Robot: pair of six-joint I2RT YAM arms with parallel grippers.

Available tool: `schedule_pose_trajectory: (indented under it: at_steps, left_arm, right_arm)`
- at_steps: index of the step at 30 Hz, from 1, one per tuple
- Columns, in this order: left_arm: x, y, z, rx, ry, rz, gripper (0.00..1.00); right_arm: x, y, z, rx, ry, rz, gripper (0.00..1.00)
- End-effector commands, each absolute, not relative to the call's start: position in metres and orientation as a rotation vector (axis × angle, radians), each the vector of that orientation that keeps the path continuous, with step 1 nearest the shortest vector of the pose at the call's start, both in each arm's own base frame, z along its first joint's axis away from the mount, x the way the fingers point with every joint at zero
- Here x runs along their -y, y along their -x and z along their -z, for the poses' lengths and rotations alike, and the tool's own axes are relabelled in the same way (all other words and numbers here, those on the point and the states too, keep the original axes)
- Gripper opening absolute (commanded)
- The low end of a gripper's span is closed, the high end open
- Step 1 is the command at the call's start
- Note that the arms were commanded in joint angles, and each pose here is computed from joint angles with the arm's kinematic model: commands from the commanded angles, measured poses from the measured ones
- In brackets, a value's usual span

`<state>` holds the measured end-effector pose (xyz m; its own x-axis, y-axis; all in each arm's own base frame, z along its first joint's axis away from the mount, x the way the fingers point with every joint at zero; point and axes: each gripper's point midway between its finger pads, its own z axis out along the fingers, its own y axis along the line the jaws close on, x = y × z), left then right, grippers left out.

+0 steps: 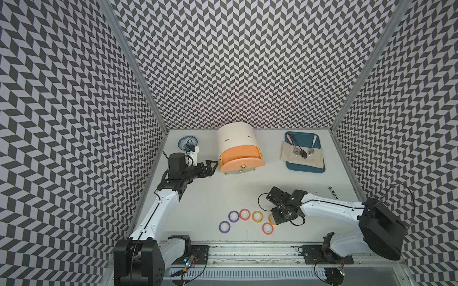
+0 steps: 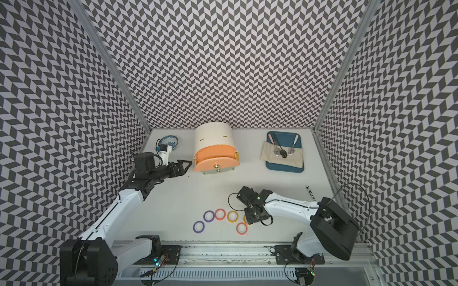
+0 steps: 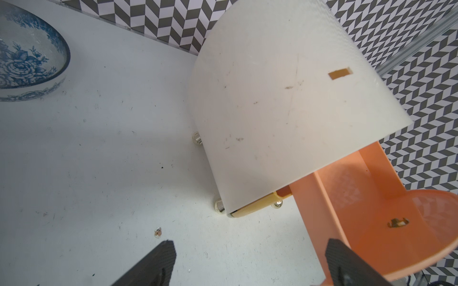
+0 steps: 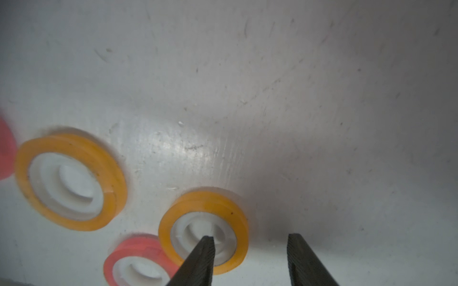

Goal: Place the transparent tape into the drawer according to color
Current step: Pick up the tape at the center of the board.

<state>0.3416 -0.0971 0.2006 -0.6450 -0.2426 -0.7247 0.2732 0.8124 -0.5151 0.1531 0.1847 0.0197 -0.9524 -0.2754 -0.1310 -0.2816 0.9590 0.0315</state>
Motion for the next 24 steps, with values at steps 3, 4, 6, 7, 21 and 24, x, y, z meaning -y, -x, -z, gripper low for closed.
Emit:
schedule_pose_trajectory:
  at_steps: [3, 4, 6, 7, 21, 24]
  left_arm:
    - [0.096, -0.341, -0.209, -2.108, -0.049, 0.759, 1.0]
    - [0.096, -0.341, -0.209, -2.107, -0.049, 0.759, 1.0]
    - [0.096, -0.341, -0.209, -2.106, -0.049, 0.757, 1.0]
    - [0.096, -0.341, -0.208, -2.107, -0.049, 0.757, 1.0]
    - [0.095, -0.339, -0.21, -2.102, -0.052, 0.756, 1.0]
    - [0.095, -0.34, -0.21, -2.103, -0.052, 0.757, 1.0]
  right_arm:
    - [-0.191, -0.158, -0.023, -2.969, 0.453, -0.049, 0.48]
    - [-0.192, -0.159, -0.024, -2.97, 0.457, -0.046, 0.48]
    - [-0.194, -0.16, -0.024, -2.973, 0.474, -0.037, 0.47]
    - [-0.194, -0.16, -0.023, -2.976, 0.481, -0.029, 0.46]
    - [-0.186, -0.145, -0.011, -3.056, 0.579, 0.022, 0.34]
    - [-0.184, -0.142, -0.008, -3.064, 0.604, 0.04, 0.31]
